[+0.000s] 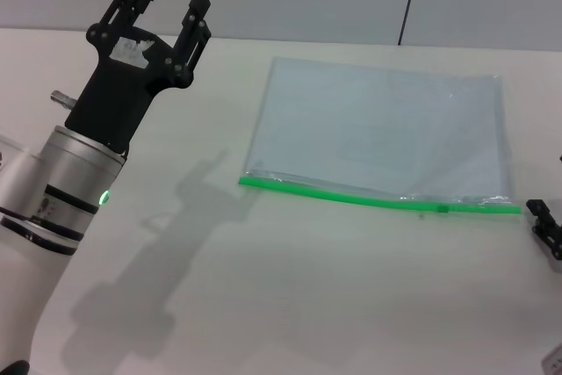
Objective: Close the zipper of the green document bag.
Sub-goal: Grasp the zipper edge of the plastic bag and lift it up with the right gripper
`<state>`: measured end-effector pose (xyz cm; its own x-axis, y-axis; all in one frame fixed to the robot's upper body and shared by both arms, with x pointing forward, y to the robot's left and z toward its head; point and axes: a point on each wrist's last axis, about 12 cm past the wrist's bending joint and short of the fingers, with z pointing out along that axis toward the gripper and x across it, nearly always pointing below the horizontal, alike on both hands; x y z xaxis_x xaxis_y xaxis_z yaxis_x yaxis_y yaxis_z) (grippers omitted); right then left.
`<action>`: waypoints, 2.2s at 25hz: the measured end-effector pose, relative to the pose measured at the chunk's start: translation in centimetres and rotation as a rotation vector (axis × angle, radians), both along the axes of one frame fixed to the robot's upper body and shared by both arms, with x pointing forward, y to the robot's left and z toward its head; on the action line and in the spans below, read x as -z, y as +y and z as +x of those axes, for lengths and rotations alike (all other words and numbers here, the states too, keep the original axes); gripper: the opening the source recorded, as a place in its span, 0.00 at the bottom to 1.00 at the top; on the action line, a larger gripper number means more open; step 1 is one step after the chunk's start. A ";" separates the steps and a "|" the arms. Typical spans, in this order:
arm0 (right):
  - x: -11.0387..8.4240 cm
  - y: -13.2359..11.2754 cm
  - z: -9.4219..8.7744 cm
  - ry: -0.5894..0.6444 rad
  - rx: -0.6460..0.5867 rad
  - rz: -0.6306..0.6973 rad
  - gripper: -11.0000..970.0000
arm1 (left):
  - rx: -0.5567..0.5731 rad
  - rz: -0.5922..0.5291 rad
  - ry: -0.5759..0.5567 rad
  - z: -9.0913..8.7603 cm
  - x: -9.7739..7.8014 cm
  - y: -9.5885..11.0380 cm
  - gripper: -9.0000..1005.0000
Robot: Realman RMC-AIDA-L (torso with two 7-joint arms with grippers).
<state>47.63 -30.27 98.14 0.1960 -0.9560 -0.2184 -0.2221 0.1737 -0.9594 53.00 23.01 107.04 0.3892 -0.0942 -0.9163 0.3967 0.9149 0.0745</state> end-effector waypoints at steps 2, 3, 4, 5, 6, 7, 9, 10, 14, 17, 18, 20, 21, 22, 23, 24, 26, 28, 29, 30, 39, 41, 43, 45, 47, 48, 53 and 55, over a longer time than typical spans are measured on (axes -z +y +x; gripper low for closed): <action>0.0 0.2 0.0 -0.003 -0.006 -0.008 0.91 | 0.000 0.000 0.000 0.0 0.0 0.0 0.59; 0.0 0.4 0.0 -0.005 -0.009 -0.013 0.91 | 0.000 0.000 0.000 0.0 0.0 0.0 0.59; 0.0 0.5 0.0 -0.007 -0.013 -0.015 0.91 | 0.000 0.000 0.000 0.0 0.0 0.0 0.59; 0.0 0.7 0.0 -0.008 -0.016 -0.013 0.91 | 0.000 0.000 0.000 0.0 0.0 0.0 0.59; 0.0 1.0 0.0 -0.009 -0.024 -0.010 0.91 | 0.000 0.000 0.000 0.0 0.0 0.0 0.59; 0.0 1.0 0.0 -0.009 -0.024 -0.010 0.91 | 0.000 0.000 0.000 0.0 0.0 0.0 0.59; 0.0 1.1 0.1 -0.009 -0.030 -0.016 0.91 | 0.001 0.000 -0.001 0.0 0.0 0.0 0.59; 0.0 1.1 0.1 -0.007 -0.030 -0.023 0.91 | 0.001 -0.001 -0.001 0.0 0.0 -0.1 0.59; 0.2 0.9 0.2 0.008 -0.011 -0.045 0.91 | 0.002 -0.001 -0.001 0.0 0.0 -0.1 0.59; 0.2 0.7 0.2 0.004 0.000 -0.041 0.91 | 0.002 -0.001 -0.001 0.0 0.0 -0.1 0.59; 0.1 0.6 0.3 0.002 0.004 -0.041 0.91 | 0.001 -0.001 0.000 0.0 0.0 -0.1 0.59; 0.1 0.5 0.3 0.001 0.011 -0.044 0.91 | 0.001 -0.001 0.000 0.0 0.0 -0.1 0.59; 0.1 0.5 0.3 0.002 0.011 -0.047 0.91 | 0.001 -0.001 0.000 0.0 0.0 -0.1 0.59; 0.2 0.5 0.3 0.003 0.010 -0.051 0.91 | 0.001 -0.001 0.000 0.0 0.0 -0.1 0.59; 0.2 0.5 0.3 0.003 0.006 -0.058 0.91 | 0.001 -0.001 0.001 0.0 0.0 -0.1 0.59; 0.2 0.6 0.2 0.002 0.001 -0.065 0.91 | 0.001 -0.001 0.001 0.0 0.0 -0.1 0.59; 0.2 1.0 0.2 -0.002 -0.011 -0.079 0.91 | 0.001 -0.001 0.000 0.0 0.0 -0.1 0.59; 0.2 1.6 0.2 -0.006 -0.024 -0.082 0.91 | 0.001 -0.001 0.000 0.0 0.0 -0.1 0.59; 0.2 1.8 0.2 -0.007 -0.029 -0.081 0.91 | 0.001 -0.001 0.000 0.0 0.0 -0.1 0.59; 0.2 2.0 0.2 -0.007 -0.035 -0.084 0.91 | 0.001 -0.002 0.000 0.0 0.0 -0.1 0.59; 0.4 3.0 0.5 0.010 -0.063 -0.102 0.90 | 0.002 -0.002 -0.001 0.0 0.0 -0.1 0.59; 0.3 3.4 0.7 0.014 -0.077 -0.099 0.90 | 0.002 -0.001 -0.001 0.0 0.0 -0.1 0.59; 0.3 3.9 0.9 0.018 -0.093 -0.098 0.90 | 0.002 -0.002 -0.001 0.0 0.0 -0.1 0.59; 0.3 4.3 1.1 0.019 -0.109 -0.109 0.91 | 0.003 -0.001 -0.001 0.0 0.0 -0.1 0.59; 0.2 4.8 1.4 0.019 -0.126 -0.122 0.91 | 0.003 -0.002 -0.001 0.0 0.0 -0.1 0.59; 0.2 5.1 1.5 0.019 -0.135 -0.128 0.91 | 0.003 -0.002 -0.001 0.0 0.0 -0.1 0.59; -0.1 6.0 2.2 0.013 -0.172 -0.149 0.91 | 0.003 -0.003 -0.001 0.0 0.0 -0.1 0.59; -0.2 6.1 2.4 0.009 -0.182 -0.156 0.91 | 0.003 -0.003 -0.001 0.0 0.0 -0.2 0.59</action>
<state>50.00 -24.21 98.33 0.3673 -0.9272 -0.0738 -0.2450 -0.0199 -0.9693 53.03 22.86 107.08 0.3894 -0.0981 -0.9158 0.3996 0.9139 0.0720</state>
